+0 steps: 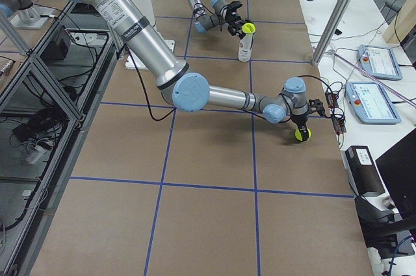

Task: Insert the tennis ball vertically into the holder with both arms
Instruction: 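Move the right gripper to the other yellow tennis ball and grasp it, then carry the second ball with the right gripper above the can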

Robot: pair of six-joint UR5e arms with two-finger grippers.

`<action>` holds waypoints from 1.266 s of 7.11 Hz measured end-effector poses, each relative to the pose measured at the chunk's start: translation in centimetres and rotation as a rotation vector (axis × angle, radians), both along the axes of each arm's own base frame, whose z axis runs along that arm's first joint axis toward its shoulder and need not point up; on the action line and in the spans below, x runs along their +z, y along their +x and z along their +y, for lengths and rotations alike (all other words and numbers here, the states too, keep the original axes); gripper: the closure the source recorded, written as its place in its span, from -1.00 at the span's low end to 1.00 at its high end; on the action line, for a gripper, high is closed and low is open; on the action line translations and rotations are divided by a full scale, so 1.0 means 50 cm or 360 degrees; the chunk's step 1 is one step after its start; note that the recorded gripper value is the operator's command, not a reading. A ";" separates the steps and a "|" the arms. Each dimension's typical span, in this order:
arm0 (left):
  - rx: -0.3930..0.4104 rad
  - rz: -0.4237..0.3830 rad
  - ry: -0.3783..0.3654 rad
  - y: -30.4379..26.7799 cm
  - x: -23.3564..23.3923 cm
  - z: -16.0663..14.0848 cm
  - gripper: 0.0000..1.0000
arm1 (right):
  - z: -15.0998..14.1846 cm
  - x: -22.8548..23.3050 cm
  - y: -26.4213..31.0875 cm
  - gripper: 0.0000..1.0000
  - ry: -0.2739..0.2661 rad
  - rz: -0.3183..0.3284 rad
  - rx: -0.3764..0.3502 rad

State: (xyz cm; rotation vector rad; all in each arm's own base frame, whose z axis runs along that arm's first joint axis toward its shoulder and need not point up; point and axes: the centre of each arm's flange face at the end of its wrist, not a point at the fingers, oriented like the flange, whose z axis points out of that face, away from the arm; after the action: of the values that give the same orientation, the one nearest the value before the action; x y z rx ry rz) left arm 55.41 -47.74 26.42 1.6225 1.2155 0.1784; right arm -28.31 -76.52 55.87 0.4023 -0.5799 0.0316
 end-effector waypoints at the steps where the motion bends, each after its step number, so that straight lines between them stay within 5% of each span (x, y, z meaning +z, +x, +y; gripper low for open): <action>1: 0.0000 0.0000 0.0000 0.000 0.000 0.000 -0.98 | -0.002 -0.010 0.006 1.00 0.0007 -0.0012 0.0011; 4: 0.0001 0.0002 -0.0001 -0.001 0.001 0.000 -0.98 | -0.005 -0.176 0.033 1.00 -0.0008 -0.0223 0.0104; 7: 0.0000 0.0006 -0.0001 -0.001 0.000 0.001 -0.98 | 0.046 -0.382 0.042 1.00 -0.0126 -0.0400 0.0147; 9: -0.0002 0.0007 0.0000 0.000 -0.001 0.001 -0.98 | 0.091 -0.499 0.042 1.00 -0.0105 -0.0525 0.0118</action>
State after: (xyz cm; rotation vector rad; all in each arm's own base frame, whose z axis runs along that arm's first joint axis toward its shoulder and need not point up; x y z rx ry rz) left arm 55.40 -47.68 26.35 1.6245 1.2182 0.1742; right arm -26.23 -71.95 30.90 0.3564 -0.8867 0.1902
